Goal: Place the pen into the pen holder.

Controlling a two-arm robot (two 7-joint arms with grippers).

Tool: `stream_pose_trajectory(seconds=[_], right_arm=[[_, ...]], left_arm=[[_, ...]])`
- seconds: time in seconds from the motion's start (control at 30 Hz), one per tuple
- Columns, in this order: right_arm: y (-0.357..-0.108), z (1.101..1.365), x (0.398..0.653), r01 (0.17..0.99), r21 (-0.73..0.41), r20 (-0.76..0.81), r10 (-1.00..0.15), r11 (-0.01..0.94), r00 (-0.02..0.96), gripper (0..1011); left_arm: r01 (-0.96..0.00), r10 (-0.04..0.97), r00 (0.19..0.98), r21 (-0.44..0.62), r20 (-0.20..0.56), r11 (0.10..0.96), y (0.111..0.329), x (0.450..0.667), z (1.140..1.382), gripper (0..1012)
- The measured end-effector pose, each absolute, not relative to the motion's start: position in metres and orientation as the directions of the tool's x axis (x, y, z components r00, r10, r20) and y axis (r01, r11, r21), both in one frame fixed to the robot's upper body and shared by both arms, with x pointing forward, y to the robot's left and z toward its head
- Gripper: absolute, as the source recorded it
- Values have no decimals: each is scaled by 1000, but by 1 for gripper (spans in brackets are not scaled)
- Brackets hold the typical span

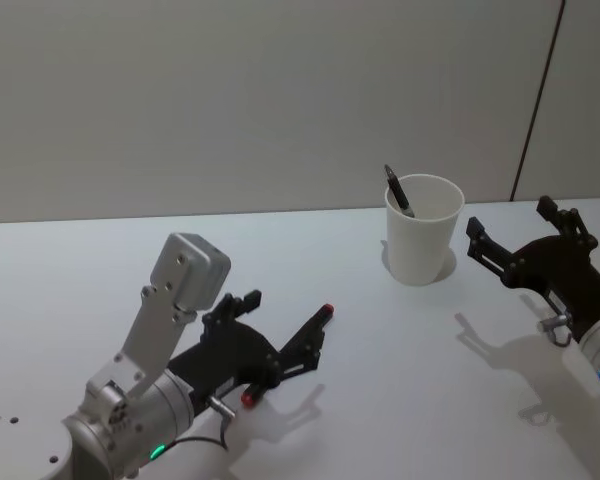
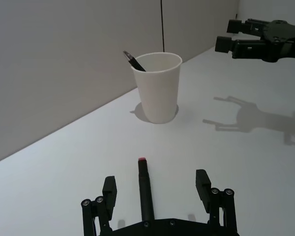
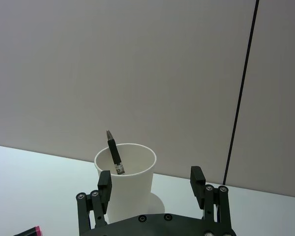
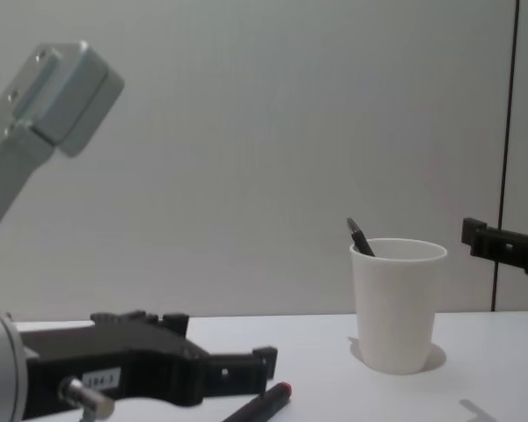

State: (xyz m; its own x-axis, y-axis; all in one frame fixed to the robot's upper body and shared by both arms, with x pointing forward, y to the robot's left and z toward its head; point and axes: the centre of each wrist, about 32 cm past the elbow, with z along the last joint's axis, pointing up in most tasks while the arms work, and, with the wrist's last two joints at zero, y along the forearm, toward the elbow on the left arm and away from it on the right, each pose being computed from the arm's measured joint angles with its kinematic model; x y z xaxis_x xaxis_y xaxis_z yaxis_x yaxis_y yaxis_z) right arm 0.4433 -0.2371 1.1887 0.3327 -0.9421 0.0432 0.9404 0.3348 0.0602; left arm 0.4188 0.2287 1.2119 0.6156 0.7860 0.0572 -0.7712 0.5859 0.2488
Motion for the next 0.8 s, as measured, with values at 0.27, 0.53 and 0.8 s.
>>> stream_pose_trajectory(seconds=[0.27, 0.53, 0.8], right_arm=[[-237, 1189, 443, 940, 60, 43, -942, 335, 333, 1001], [-237, 1189, 443, 940, 60, 43, -942, 335, 333, 1001], [-237, 1189, 443, 940, 60, 43, -942, 335, 333, 1001]], left_arm=[[-743, 775, 631, 314, 35, 591, 227, 413, 1210, 1001], [-727, 775, 631, 370, 28, 579, 225, 410, 1208, 1001], [-728, 792, 610, 419, 34, 543, 222, 409, 1206, 1001]])
